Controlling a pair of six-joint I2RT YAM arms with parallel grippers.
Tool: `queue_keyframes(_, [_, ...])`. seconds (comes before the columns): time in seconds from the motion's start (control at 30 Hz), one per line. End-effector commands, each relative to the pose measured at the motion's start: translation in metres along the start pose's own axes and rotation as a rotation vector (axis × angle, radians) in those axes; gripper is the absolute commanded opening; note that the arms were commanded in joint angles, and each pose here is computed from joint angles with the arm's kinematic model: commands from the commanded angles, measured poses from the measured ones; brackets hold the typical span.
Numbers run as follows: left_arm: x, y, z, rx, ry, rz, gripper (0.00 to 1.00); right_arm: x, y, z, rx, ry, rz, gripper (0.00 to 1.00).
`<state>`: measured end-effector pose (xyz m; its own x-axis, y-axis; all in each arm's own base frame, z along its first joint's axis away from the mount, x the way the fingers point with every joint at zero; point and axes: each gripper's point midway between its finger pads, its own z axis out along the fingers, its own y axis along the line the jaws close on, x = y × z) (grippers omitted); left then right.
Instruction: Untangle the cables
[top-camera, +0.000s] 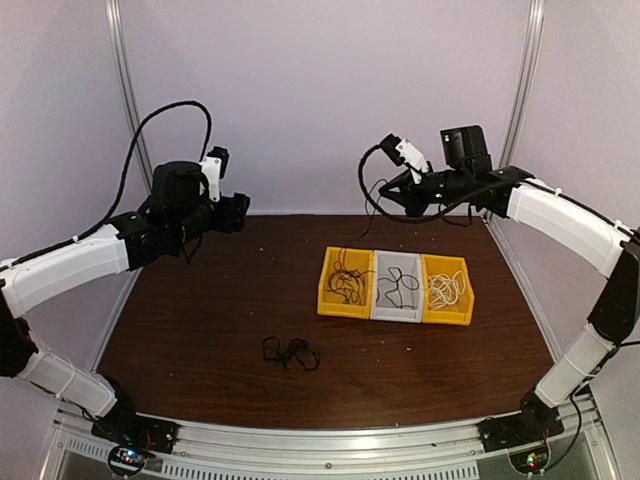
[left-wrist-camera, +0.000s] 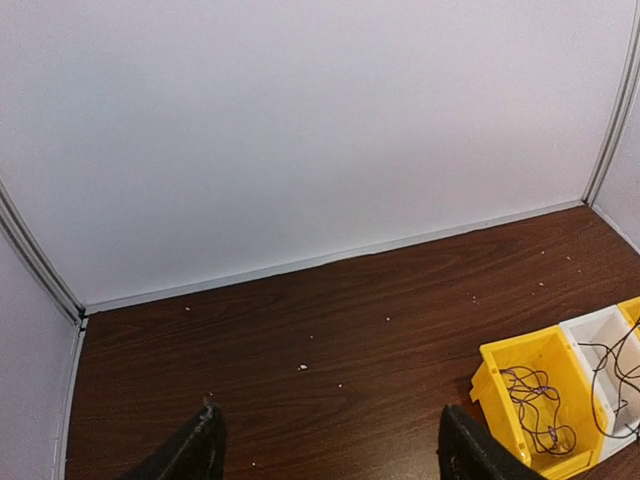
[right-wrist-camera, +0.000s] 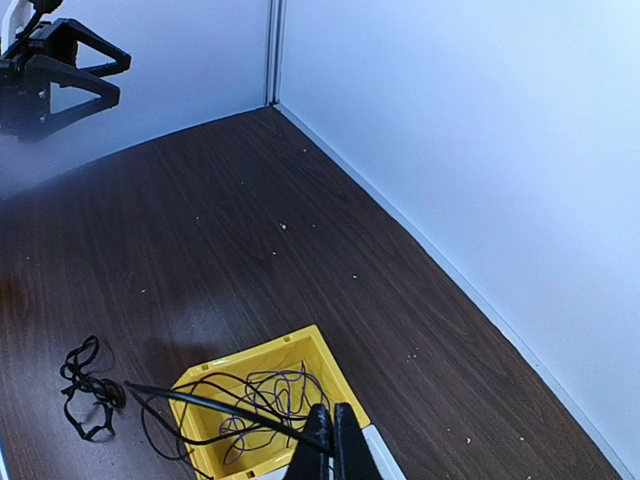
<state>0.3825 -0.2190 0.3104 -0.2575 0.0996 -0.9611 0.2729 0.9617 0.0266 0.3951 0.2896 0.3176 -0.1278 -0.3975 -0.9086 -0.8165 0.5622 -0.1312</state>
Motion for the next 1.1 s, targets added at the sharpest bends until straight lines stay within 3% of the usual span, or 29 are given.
queue_keyframes(0.0, [0.004, 0.008, 0.007, 0.036, -0.05, -0.036, 0.74, 0.013, -0.017, -0.019, 0.082, 0.057, -0.002, 0.0])
queue_keyframes(0.3, [-0.003, 0.036, -0.017, -0.053, -0.1, -0.023, 0.74, 0.047, -0.048, -0.03, 0.211, 0.146, 0.009, 0.0])
queue_keyframes(0.7, [-0.013, 0.038, -0.027, -0.044, -0.129, -0.041, 0.74, 0.091, -0.056, -0.034, 0.265, 0.26, 0.004, 0.0])
queue_keyframes(1.07, [-0.008, 0.04, -0.024, -0.065, -0.117, -0.023, 0.74, 0.094, -0.058, -0.031, 0.253, 0.293, 0.007, 0.0])
